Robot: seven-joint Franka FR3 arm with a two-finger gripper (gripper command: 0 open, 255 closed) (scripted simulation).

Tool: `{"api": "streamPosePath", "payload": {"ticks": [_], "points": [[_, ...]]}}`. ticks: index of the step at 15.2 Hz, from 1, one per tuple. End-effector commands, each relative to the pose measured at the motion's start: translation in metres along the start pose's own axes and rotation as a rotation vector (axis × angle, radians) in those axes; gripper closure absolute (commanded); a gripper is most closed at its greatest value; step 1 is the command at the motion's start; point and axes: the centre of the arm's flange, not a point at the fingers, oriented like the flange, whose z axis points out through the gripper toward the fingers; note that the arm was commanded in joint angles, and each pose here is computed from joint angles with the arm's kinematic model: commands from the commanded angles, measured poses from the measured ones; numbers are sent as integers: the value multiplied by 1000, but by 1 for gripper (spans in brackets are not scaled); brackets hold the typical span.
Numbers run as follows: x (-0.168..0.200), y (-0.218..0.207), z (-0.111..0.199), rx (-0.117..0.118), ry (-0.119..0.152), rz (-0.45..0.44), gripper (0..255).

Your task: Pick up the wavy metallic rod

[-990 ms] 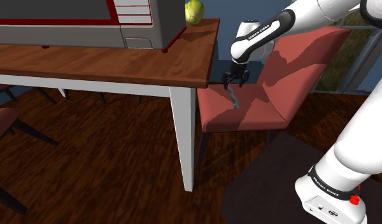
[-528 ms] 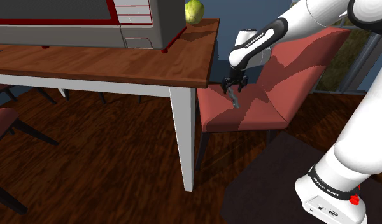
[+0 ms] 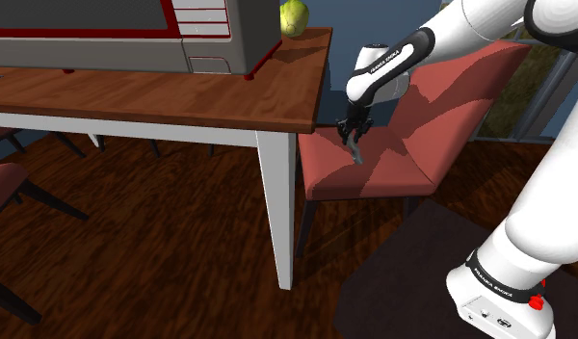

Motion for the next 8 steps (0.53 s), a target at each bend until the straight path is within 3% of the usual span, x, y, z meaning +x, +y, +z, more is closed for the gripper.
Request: {"api": "streamPosePath", "payload": {"ticks": [1,8], "points": [[0,0,1,0,-1,0,255],[2,0,-31,0,-1,0,255]]}}
